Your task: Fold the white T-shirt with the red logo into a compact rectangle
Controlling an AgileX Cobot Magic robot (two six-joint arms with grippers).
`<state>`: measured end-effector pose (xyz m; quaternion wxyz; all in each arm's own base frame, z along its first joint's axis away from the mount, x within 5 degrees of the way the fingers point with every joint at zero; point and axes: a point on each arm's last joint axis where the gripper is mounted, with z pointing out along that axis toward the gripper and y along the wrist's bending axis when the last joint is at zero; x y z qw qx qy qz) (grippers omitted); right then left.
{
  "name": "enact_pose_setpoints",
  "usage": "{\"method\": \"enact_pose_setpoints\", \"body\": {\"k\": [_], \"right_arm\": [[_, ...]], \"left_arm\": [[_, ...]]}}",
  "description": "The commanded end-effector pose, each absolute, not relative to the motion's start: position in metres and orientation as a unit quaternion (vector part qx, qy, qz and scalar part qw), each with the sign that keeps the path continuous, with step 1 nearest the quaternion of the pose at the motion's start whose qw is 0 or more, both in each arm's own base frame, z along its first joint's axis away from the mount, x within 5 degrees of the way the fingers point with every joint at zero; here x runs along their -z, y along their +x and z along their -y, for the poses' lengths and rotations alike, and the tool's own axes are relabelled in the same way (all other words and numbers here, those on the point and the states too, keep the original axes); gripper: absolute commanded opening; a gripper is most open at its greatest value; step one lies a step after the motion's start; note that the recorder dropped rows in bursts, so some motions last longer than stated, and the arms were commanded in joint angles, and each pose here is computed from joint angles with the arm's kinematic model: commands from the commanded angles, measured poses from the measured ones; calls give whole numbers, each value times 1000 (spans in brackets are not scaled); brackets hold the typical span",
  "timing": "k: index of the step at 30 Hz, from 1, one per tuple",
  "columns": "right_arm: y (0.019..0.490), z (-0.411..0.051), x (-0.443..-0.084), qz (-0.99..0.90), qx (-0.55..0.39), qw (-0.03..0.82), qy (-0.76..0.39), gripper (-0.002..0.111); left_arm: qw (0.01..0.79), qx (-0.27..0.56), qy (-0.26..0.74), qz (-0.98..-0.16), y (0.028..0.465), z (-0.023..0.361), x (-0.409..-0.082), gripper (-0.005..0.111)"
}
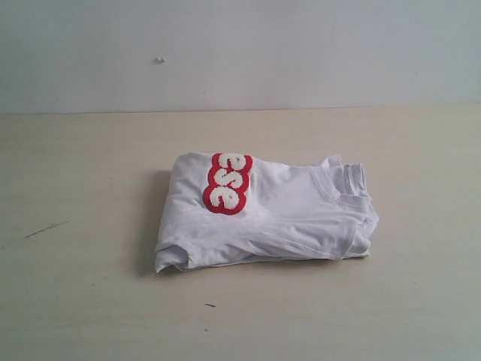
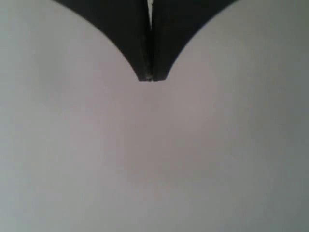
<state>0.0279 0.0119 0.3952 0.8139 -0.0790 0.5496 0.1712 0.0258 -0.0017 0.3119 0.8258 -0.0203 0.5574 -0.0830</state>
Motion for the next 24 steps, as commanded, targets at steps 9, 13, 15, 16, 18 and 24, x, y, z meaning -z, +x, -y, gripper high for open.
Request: {"method": "enact_pose_setpoints", "body": {"k": [9, 13, 15, 16, 18, 24], "right_arm": [[28, -12, -394, -550, -166, 815, -78, 0], [28, -12, -394, -550, -166, 815, -78, 0], [28, -12, -394, -550, -166, 815, -78, 0], [28, -12, -394, -550, -166, 815, -78, 0], [28, -12, -394, -550, -166, 815, -78, 0], [28, -12, -394, -550, -166, 815, -78, 0]], "left_arm": [[737, 9, -45, -674, 56, -3, -213, 0], [701, 1, -41, -712, 56, -3, -204, 0], [690, -8, -35, -722, 56, -3, -201, 0], [684, -13, -31, -728, 56, -4, -200, 0], [666, -17, -30, -745, 56, -4, -195, 0], [610, -26, -29, -792, 53, -5, -182, 0]]}}
